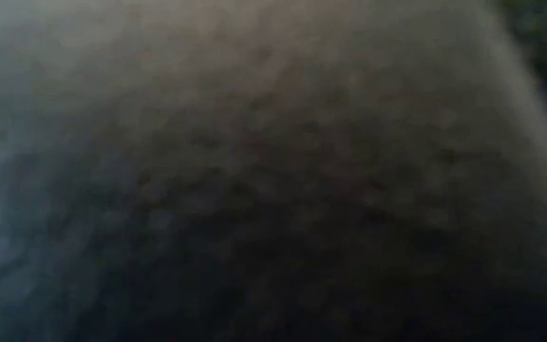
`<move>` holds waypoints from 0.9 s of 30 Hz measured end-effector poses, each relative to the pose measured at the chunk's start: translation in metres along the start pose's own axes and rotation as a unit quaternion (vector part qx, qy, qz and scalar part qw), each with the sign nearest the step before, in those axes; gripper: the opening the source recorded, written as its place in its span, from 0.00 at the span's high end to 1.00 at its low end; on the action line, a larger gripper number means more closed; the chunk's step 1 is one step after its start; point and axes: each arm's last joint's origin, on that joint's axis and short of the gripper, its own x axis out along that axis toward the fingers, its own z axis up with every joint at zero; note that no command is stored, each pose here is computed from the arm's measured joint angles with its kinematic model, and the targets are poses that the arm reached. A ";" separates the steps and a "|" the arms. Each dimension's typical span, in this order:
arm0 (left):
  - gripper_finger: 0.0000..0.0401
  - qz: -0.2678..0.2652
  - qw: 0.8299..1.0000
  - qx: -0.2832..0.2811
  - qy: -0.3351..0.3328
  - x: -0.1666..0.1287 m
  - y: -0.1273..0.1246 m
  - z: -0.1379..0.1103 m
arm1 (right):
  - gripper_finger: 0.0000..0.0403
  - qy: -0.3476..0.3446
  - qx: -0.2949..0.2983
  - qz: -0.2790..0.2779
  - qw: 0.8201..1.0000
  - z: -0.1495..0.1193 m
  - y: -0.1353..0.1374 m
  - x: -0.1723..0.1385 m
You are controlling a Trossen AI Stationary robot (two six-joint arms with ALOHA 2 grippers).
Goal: Pick and place slides into the shelf
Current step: Return to Home Position
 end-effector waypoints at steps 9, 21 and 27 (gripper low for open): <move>1.00 -0.016 0.999 -0.028 0.043 0.022 -0.005 -0.050 | 1.00 0.002 0.053 0.021 0.998 -0.051 -0.003 0.000; 1.00 -0.053 0.987 -0.129 0.083 0.042 -0.007 -0.166 | 1.00 0.018 0.147 0.013 0.989 -0.140 -0.015 -0.026; 1.00 -0.054 0.983 -0.161 0.075 0.038 -0.004 -0.204 | 1.00 0.032 0.145 0.016 0.989 -0.141 -0.015 -0.025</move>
